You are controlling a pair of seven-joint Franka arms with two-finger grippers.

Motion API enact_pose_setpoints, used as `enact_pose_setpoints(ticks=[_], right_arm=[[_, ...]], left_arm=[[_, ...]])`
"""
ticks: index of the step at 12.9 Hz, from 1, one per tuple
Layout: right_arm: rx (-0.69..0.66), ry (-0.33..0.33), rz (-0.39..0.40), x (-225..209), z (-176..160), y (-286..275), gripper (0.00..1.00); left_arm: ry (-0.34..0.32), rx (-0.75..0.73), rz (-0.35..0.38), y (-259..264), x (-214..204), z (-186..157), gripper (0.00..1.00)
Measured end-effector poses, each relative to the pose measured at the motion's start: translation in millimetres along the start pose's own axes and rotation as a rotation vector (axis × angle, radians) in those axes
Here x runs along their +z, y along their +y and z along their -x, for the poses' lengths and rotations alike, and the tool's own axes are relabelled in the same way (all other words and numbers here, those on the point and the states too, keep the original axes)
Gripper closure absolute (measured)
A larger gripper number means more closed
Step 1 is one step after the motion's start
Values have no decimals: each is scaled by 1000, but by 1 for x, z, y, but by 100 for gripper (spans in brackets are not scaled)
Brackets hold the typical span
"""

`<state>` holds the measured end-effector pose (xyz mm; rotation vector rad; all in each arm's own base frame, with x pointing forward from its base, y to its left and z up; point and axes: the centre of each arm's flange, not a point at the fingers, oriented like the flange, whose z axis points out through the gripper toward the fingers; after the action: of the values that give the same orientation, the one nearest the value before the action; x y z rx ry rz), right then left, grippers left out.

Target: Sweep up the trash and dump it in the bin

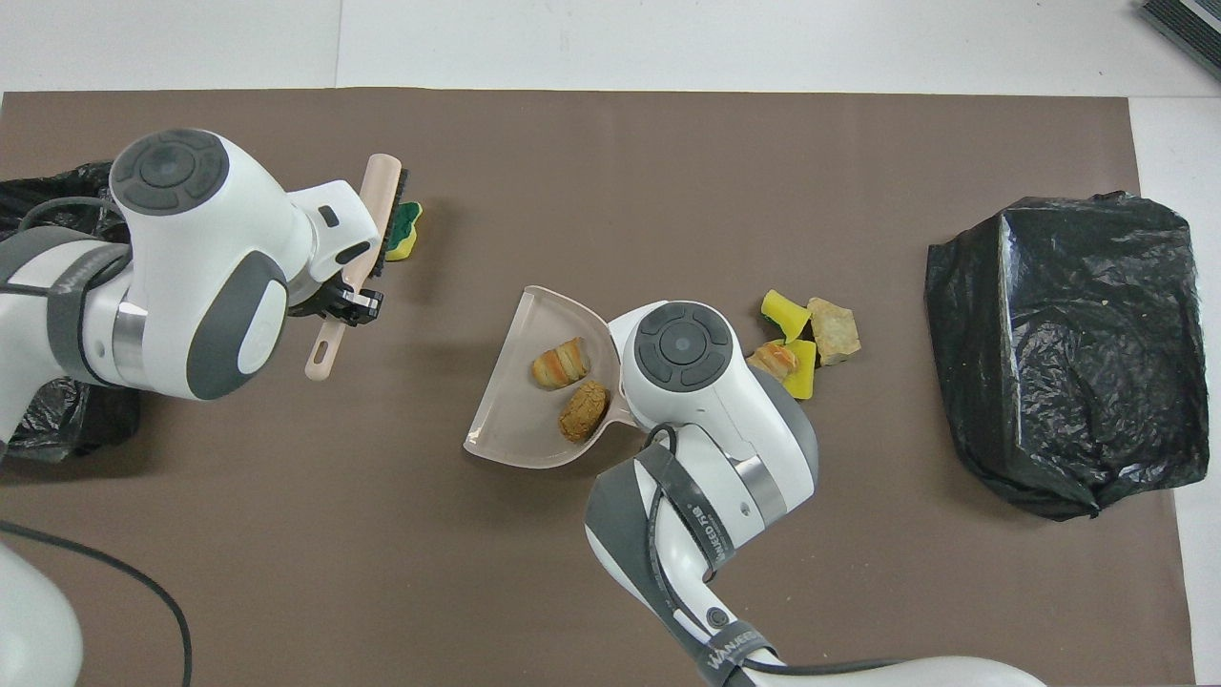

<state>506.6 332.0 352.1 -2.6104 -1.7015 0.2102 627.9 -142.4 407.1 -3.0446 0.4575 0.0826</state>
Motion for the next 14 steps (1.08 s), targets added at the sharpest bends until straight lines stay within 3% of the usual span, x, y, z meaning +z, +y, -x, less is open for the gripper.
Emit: enact_pose_setpoints(ticks=[5,9,14], right_arm=[[0,1,1,0,0,0,69],[0,1,1,0,0,0,69],[0,1,1,0,0,0,69]], left_arm=[[-10,128,-31,-52,30,-36,74],[-51,249,-13,-23,57,-38,74],[-84,399,-8,34,59,-26,74]])
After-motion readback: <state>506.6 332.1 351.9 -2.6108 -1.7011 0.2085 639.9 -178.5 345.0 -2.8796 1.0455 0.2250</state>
